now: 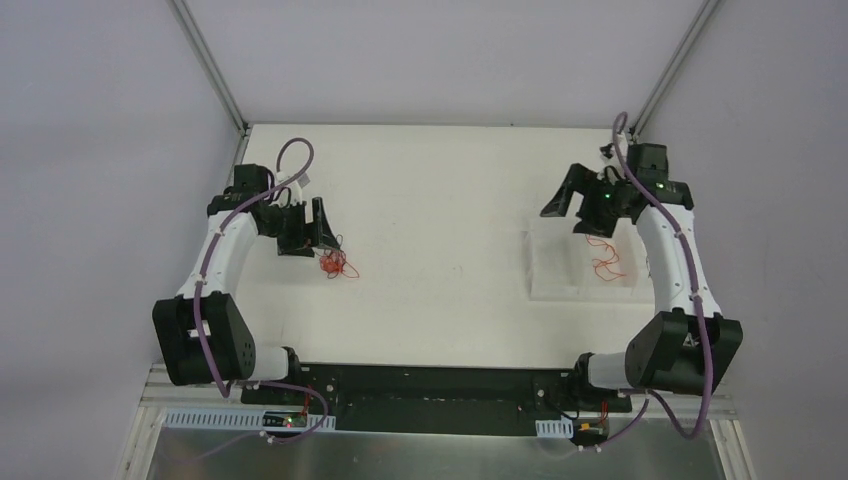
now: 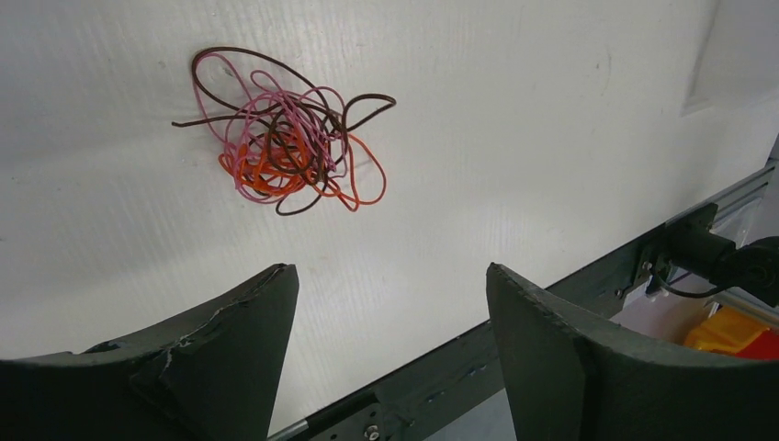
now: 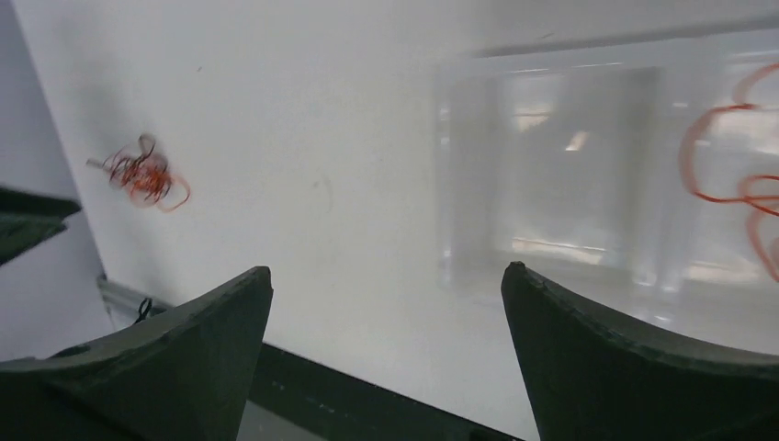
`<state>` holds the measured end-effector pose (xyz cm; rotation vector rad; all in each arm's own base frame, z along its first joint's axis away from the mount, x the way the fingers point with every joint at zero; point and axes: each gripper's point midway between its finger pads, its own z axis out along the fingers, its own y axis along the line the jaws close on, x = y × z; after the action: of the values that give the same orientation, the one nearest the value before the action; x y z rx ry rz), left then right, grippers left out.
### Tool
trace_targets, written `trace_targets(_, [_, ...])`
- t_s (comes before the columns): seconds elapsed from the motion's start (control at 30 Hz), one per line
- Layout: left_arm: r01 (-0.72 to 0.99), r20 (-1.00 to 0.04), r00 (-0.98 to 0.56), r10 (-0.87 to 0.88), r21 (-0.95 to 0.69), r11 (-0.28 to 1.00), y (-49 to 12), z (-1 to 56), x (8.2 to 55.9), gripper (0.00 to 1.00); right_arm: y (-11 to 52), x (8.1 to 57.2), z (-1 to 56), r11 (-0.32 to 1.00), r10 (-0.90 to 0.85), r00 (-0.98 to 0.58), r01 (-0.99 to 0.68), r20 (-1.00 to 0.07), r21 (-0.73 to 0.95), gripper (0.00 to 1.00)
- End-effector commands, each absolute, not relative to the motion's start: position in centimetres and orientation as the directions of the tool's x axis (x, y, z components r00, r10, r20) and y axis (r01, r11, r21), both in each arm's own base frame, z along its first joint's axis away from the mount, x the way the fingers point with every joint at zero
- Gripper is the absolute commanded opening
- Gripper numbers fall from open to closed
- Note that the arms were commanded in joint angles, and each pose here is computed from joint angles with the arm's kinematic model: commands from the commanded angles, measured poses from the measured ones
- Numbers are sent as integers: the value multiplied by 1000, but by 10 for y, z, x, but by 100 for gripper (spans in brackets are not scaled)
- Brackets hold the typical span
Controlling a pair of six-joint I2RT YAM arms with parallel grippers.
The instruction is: Untangle the cables
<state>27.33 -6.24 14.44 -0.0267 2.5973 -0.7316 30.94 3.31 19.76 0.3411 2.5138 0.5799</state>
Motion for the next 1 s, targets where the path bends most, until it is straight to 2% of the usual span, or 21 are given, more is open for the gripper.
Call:
trace_targets(0.0, [107,-364,-928,-85,-476,873,-57,124,280,74,108,304,211,792,187,-895,-106,-405,601,100])
trace_targets(0.2, [5,-206,-971,-118,-514,858,-59,73,294,57,179,308,191,746,12,-933,-231,-359,625,97])
trace_targets(0.27, [-7,-171,-978,-121,-549,836,-66,61,298,45,197,311,182,739,-27,-939,-251,-344,625,95])
trace_targets(0.37, [-35,-132,-979,-154,-638,769,-89,59,309,22,224,313,170,720,-80,-939,-287,-335,632,89])
trace_targets(0.5, [31,-180,-973,-145,-725,688,-128,75,322,0,262,310,154,701,-130,-940,-311,-314,642,85])
trace_targets(0.6, [90,-202,-974,-100,-755,649,-160,87,321,0,288,308,143,688,-163,-932,-343,-324,639,81])
trace_targets(0.7, [80,-170,-980,-103,-811,580,-183,101,315,0,311,304,134,675,-201,-924,-370,-324,638,79])
trace_targets(0.97, [131,-187,-979,-82,-882,452,-201,129,303,0,361,301,115,650,-214,-905,-413,-367,638,82])
